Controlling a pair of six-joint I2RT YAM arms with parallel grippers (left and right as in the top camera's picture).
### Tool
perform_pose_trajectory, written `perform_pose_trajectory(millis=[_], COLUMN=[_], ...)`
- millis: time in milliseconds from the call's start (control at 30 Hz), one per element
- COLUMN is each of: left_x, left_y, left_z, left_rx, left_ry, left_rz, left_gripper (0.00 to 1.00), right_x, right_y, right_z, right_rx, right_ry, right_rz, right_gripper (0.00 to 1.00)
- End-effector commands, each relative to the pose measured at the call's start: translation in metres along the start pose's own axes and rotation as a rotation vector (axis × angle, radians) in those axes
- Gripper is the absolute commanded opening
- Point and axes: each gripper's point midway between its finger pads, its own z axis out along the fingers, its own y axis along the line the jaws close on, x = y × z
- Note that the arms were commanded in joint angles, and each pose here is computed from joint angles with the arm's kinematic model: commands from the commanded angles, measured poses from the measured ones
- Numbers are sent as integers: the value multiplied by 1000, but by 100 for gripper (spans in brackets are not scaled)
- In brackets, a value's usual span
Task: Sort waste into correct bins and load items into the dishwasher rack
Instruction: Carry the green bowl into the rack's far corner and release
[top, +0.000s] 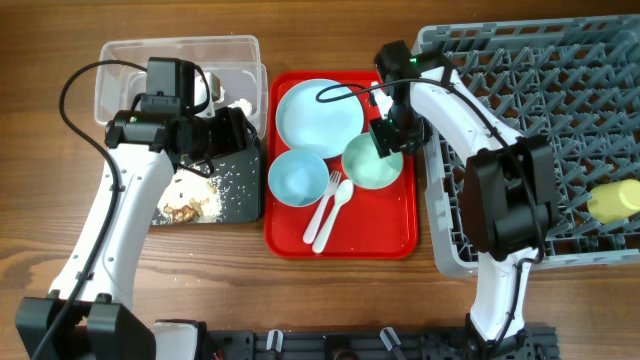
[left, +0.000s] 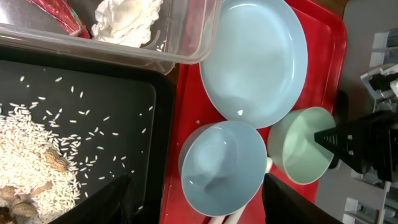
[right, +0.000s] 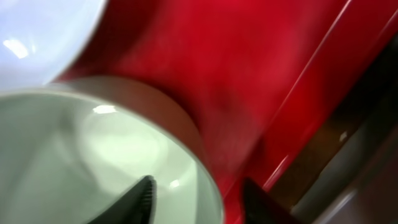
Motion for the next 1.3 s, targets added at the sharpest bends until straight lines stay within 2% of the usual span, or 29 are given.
perform_pose_trajectory(millis=[0,67,100,433,500,633,700,867,933,1000,1067,1100,1167,1267], left_x=[-3,-2,-2,-1,-1,-1,-1,-1,-2,-3,-3,-3,-4,-4], left_y=[2,2,2,3,3,3,3,3,2,2,2,2,2,2], left_z=[-5,-5,-5,-5,-5,-5,-5,-5,-5,-5,-5,-5,-5,-5], left_rx=[-9,-10,-10,-12,-11,-11,-11,-11,-11,-9,-9,-8,-7,-7], left_ry=[-19,-17,-16,-13,-14,-14,-14,-14,-15,-20,-21,-21,-24,-25], left_rz=[15,14,14,13,13,13,13,13,13,16,16,16,17,16], left_gripper=[66,66,66,66,66,66,66,67,67,67,67,68,69,69], right_x=[15,20,20,22,22,19,14,-7,-3,7,25,43,72,102], right_y=[6,6,6,6,6,3,-8,-57,-99,-146,-199,-235,-274,-313], right_z=[10,9,9,18,22,18,-5,-136,-195,-236,-263,-278,-301,-323], right_rx=[-36,-36,-35,-34,-34,-21,23,127,255,413,628,780,982,1218], right_ry=[78,98,99,100,98,82,37,-385,-578,-697,-736,-744,-770,-766], right_rz=[16,39,40,66,73,88,98,187,278,395,506,632,838,1025], right_gripper=[38,29,20,18,6,4,4,4,4,4,4,4,4,4])
